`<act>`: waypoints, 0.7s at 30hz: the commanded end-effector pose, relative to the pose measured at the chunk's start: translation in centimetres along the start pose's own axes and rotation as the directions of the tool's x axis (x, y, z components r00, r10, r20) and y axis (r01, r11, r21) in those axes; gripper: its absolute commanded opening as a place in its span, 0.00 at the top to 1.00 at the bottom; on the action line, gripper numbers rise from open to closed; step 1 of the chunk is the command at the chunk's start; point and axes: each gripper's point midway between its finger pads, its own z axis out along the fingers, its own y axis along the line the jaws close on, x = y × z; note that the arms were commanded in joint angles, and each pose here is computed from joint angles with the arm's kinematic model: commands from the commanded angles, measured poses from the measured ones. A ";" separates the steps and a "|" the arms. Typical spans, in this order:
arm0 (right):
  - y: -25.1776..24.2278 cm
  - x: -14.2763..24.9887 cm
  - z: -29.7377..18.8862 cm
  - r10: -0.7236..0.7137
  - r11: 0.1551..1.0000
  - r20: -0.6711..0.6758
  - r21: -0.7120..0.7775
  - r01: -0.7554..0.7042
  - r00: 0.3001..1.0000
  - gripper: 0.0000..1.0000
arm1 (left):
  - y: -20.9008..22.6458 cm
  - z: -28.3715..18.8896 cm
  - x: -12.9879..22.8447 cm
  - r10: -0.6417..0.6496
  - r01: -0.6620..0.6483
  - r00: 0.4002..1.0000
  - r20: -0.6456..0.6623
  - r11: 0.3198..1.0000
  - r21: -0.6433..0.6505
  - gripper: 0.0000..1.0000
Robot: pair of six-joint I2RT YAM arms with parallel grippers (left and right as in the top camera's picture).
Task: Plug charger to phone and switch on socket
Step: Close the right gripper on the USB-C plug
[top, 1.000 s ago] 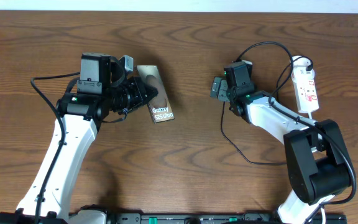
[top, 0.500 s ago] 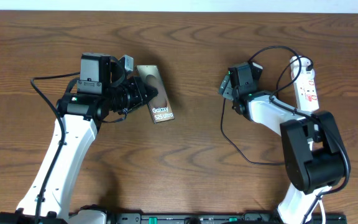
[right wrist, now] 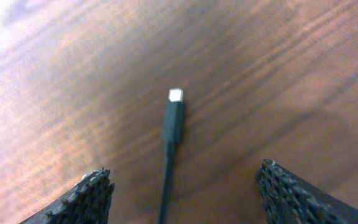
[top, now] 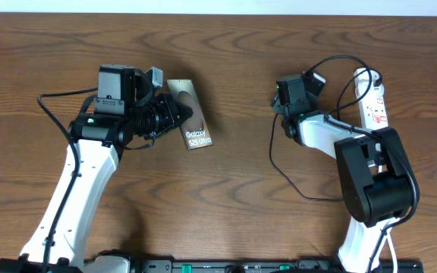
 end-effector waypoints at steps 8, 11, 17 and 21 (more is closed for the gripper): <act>-0.3 5.9 2.0 -0.140 0.990 -0.124 -0.021 0.138 0.982 0.57 | -1.0 -0.6 -0.4 0.036 -0.036 0.999 0.015 0.999 0.026 0.93; 0.0 7.5 2.0 -0.207 0.978 -0.144 -0.030 0.205 0.968 0.79 | -1.0 -0.6 -0.4 0.035 -0.036 0.999 0.015 0.999 0.026 0.92; 2.3 9.9 0.5 -0.426 0.903 -0.173 -0.132 0.408 0.888 0.97 | -1.0 -0.6 -0.4 0.036 -0.036 0.999 0.015 0.999 0.026 0.92; 2.0 11.7 -1.7 -0.513 0.859 -0.254 -0.136 0.494 0.820 0.99 | -1.0 -0.6 -0.4 0.033 -0.034 0.999 0.012 0.999 0.024 0.93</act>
